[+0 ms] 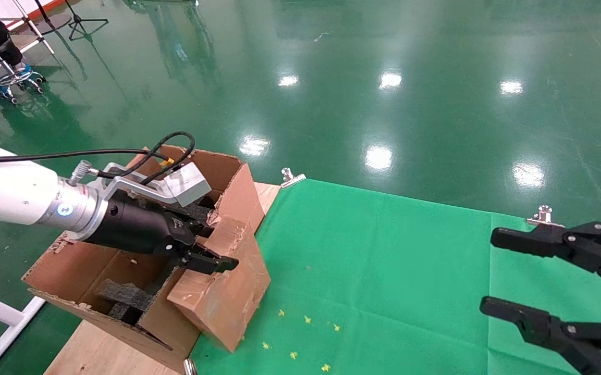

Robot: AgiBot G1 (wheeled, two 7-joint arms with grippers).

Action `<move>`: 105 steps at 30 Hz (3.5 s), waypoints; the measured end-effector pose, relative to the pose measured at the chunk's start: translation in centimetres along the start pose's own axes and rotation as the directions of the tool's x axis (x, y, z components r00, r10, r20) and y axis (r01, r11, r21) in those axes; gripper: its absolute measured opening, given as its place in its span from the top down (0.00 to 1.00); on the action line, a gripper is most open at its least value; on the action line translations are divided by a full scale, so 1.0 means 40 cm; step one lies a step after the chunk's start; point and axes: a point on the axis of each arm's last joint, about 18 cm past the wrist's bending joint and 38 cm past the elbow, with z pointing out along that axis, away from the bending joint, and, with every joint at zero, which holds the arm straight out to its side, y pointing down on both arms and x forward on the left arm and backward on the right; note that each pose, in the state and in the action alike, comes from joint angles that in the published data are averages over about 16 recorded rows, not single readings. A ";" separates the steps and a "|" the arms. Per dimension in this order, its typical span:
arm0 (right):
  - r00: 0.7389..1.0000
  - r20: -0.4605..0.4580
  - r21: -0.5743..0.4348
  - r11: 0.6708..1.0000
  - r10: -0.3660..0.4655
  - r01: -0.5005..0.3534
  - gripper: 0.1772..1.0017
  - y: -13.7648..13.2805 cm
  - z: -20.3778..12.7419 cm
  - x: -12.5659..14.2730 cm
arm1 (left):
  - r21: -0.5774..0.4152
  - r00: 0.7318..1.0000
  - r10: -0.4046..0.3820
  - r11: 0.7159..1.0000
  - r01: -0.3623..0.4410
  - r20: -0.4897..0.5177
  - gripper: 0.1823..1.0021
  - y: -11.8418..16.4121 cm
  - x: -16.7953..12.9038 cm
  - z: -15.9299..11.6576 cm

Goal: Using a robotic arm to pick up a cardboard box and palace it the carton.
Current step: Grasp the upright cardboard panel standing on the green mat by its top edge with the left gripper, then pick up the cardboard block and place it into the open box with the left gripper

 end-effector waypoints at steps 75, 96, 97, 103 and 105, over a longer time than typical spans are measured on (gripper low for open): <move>1.000 0.000 0.000 1.000 0.000 0.000 0.00 0.000 0.000 0.000 | 0.033 0.864 -0.243 0.966 0.255 0.442 0.69 0.342 -0.438 -0.099; 1.000 0.000 0.000 1.000 0.000 0.000 0.00 0.000 0.000 0.000 | 0.016 0.849 -0.281 0.952 0.307 0.447 0.72 0.373 -0.451 -0.048; 1.000 0.000 0.000 1.000 0.000 0.000 0.00 0.000 0.000 0.000 | 0.016 0.849 -0.281 0.952 0.306 0.447 0.71 0.373 -0.451 -0.049; 1.000 0.000 0.000 1.000 0.000 0.000 0.00 0.000 0.000 0.000 | 0.015 0.851 -0.277 0.953 0.303 0.447 0.63 0.371 -0.450 -0.051; 1.000 0.000 0.000 1.000 0.000 0.000 0.00 0.000 0.000 0.000 | 0.014 0.851 -0.275 0.954 0.301 0.447 0.60 0.370 -0.450 -0.051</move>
